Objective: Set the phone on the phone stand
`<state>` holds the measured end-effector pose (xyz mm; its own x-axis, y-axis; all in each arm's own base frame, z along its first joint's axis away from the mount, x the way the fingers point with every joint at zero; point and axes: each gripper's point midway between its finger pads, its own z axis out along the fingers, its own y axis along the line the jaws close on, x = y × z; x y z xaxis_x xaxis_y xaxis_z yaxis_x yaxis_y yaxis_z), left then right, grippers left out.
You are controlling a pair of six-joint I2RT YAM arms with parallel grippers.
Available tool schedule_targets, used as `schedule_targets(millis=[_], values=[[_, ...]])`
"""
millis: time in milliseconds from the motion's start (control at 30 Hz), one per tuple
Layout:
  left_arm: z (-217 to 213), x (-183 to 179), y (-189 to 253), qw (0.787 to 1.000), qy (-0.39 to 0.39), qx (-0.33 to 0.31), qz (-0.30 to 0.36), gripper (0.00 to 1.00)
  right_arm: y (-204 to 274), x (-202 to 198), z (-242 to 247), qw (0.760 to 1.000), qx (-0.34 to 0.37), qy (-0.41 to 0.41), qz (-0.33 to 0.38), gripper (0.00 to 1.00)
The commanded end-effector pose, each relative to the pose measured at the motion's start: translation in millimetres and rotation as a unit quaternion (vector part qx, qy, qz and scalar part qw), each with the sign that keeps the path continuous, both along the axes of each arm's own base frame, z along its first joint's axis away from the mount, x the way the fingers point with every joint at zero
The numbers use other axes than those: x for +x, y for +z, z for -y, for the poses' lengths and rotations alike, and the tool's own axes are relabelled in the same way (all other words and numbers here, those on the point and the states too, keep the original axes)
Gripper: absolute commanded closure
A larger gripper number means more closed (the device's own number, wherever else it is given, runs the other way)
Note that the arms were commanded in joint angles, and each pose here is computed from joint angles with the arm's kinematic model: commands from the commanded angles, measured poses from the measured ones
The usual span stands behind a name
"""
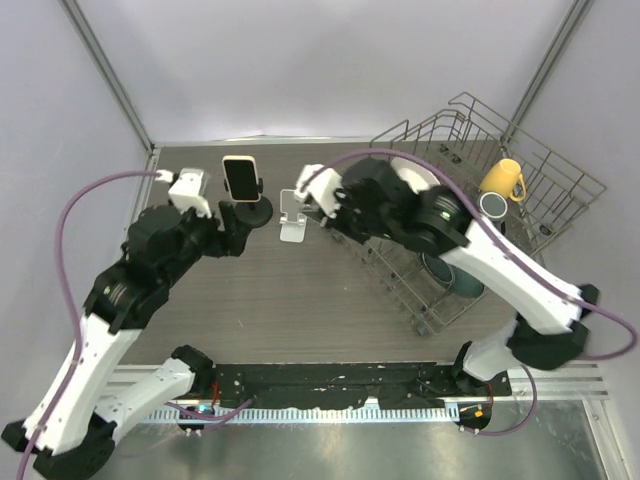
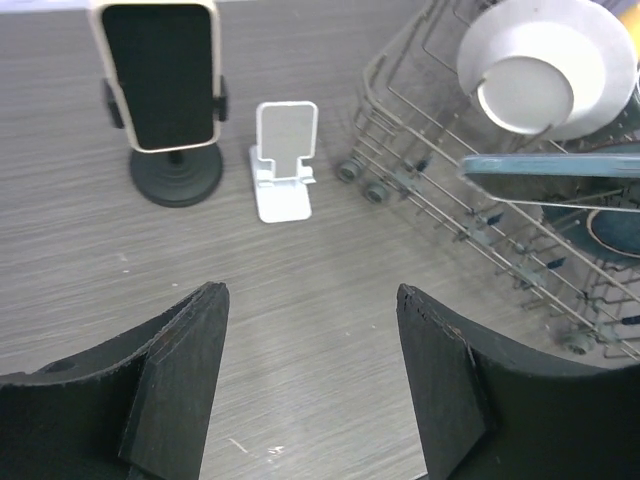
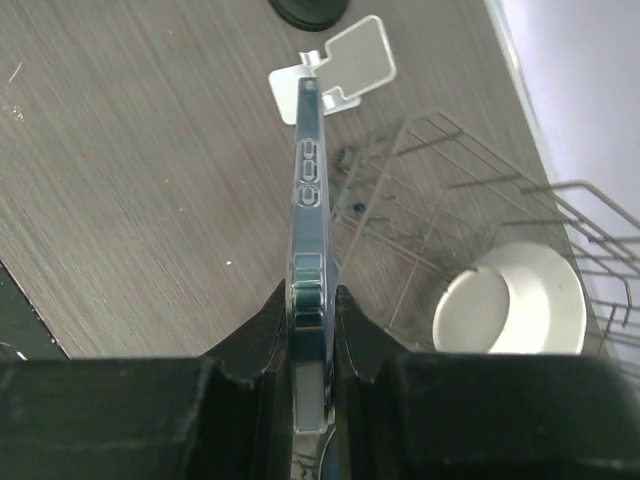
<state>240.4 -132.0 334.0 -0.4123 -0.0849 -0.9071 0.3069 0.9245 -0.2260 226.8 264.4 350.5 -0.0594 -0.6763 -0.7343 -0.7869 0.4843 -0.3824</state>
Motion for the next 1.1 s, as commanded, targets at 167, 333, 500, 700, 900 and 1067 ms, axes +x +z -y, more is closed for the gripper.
schedule_targets(millis=[167, 333, 500, 700, 900, 1067], values=[[-57.1, -37.9, -18.6, 0.996, 0.067, 0.028, 0.048, 0.27, -29.6, 46.6, -73.0, 0.991, -0.119, 0.045, -0.03, 1.0], [-66.3, -49.9, -22.5, 0.995, 0.071, 0.026, 0.06, 0.26, -46.0, 83.7, -81.4, 0.984, -0.175, 0.0, 0.011, 1.0], [-71.3, -54.7, -28.5, 0.995, 0.071, 0.035, 0.064, 0.25, -66.0, 106.0, -93.1, 0.975, -0.219, -0.003, 0.036, 1.0], [-69.0, -54.7, -32.7, 0.995, 0.066, 0.032, 0.064, 0.25, -95.6, 129.0, -96.1, 0.968, -0.25, 0.005, 0.025, 1.0], [-63.2, -52.8, -36.2, 0.996, 0.057, 0.027, 0.059, 0.25, -113.6, 133.3, -103.2, 0.967, -0.252, 0.031, 0.014, 1.0], [-61.1, -52.8, -37.4, 0.997, 0.054, 0.024, 0.057, 0.24, -116.7, 141.1, -106.2, 0.969, -0.242, 0.034, 0.015, 1.0]])
